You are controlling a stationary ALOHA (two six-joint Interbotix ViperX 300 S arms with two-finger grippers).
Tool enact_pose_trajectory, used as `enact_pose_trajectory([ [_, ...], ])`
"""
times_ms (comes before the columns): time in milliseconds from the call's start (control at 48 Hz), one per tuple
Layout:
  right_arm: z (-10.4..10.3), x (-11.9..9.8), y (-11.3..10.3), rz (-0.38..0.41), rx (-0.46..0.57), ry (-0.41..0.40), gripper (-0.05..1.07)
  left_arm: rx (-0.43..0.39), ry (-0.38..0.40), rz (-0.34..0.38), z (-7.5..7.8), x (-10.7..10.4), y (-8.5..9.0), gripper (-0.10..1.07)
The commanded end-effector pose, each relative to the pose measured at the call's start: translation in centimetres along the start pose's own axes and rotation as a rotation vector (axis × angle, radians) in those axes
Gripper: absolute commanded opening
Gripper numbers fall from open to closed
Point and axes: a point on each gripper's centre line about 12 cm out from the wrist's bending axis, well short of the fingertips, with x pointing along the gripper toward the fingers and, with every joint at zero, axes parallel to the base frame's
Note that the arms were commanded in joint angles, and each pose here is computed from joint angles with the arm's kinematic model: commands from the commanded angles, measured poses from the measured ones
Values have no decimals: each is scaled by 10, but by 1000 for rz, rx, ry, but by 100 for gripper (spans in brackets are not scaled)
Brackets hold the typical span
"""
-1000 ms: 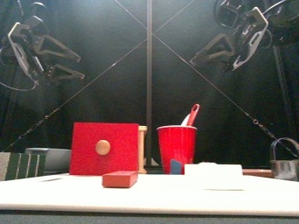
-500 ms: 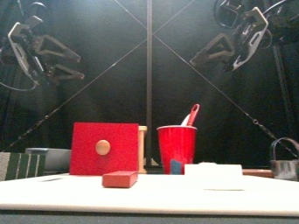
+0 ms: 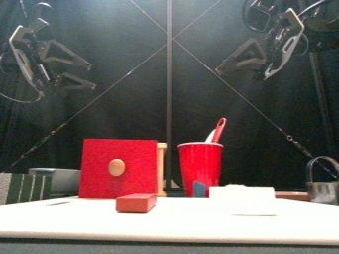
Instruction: Grab cookie cutter
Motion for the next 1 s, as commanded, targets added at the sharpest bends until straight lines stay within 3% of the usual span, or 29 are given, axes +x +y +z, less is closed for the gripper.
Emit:
enact_pose_trajectory([
  [0,0,-1,-4,-12,12,-8,2,4,-29,-3,9,3,-1,91],
  [271,-3,-3,-8,-26,16,-4,2,4,-31,2,10,3,0,89],
  [438,-1,-14,-12,-43,39,27,2,17,-67,39,24,7,8,88],
  [583,-12,-31,-17,-65,83,213,2,23,-80,55,37,12,10,85],
  [812,-26,-51,-15,-62,73,469,3,46,-90,46,47,15,8,66],
  [896,-31,-55,-16,-66,53,556,9,49,-88,46,46,16,8,63],
  [979,-39,-59,-15,-66,34,628,23,49,-86,46,46,15,8,63],
])
